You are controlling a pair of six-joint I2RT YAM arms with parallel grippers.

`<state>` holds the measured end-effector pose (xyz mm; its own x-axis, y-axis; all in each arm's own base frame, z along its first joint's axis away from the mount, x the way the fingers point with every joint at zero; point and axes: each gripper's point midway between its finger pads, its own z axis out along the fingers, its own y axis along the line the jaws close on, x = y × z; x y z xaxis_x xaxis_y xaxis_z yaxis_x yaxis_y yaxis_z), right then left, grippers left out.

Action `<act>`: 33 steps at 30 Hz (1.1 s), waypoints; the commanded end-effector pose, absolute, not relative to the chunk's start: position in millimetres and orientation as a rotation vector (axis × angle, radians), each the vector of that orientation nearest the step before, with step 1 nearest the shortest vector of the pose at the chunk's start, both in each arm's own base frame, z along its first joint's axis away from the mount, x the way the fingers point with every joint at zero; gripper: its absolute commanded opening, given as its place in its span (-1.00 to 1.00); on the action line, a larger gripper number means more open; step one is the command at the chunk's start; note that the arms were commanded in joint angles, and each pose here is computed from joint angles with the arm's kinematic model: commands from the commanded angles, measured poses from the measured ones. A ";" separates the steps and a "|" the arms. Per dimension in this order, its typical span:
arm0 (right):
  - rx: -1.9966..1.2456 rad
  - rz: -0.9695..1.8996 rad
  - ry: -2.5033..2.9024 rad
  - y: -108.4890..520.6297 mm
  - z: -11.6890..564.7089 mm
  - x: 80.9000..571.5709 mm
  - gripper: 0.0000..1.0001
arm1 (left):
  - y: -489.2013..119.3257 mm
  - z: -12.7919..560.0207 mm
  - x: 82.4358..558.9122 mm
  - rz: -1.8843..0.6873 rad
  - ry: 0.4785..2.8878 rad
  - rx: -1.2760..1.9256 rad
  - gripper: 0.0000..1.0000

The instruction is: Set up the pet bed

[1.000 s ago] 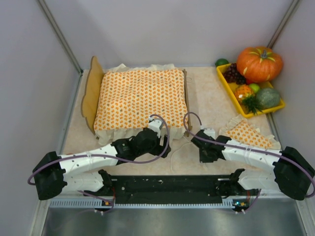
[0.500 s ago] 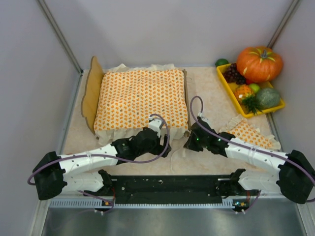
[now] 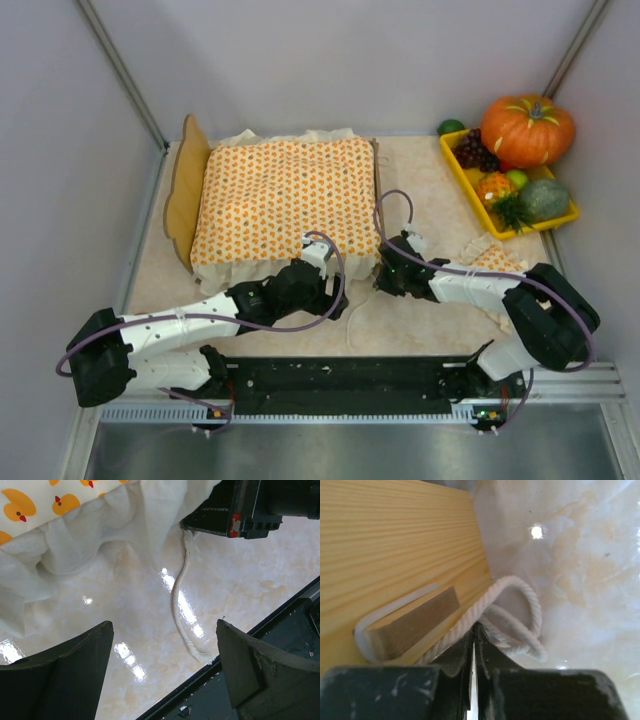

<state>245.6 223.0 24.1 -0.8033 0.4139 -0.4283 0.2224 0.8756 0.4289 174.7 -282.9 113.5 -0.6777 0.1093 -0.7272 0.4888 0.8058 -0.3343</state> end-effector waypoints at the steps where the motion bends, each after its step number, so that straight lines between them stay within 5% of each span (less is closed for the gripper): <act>1: 0.515 0.494 2.418 221.1 21.6 270.8 -1.00 | -298.2 143.4 181.1 -0.748 2.178 0.420 0.76; 7: 0.494 0.554 2.393 223.2 27.9 270.3 -0.85 | -307.0 145.4 180.7 -0.776 2.168 0.452 0.77; 10: 0.417 0.594 2.349 224.3 48.7 271.1 -0.60 | -310.6 142.9 181.4 -0.774 2.176 0.465 0.77; 14: 0.294 0.664 2.262 224.3 84.7 267.6 0.04 | -314.2 139.8 183.0 -0.774 2.182 0.463 0.77; 16: 0.258 0.710 2.217 223.8 104.9 264.2 0.19 | -316.2 139.6 184.0 -0.780 2.180 0.460 0.77; 22: 0.240 0.616 2.223 196.0 109.8 250.4 0.21 | -322.7 138.9 184.4 -0.788 2.184 0.485 0.77; 26: 0.312 0.501 2.241 157.5 94.2 263.6 0.03 | -326.6 139.6 183.0 -0.798 2.181 0.509 0.74; 33: 0.078 0.567 2.298 176.7 80.4 276.8 -0.01 | -332.3 139.2 182.6 -0.791 2.182 0.523 0.68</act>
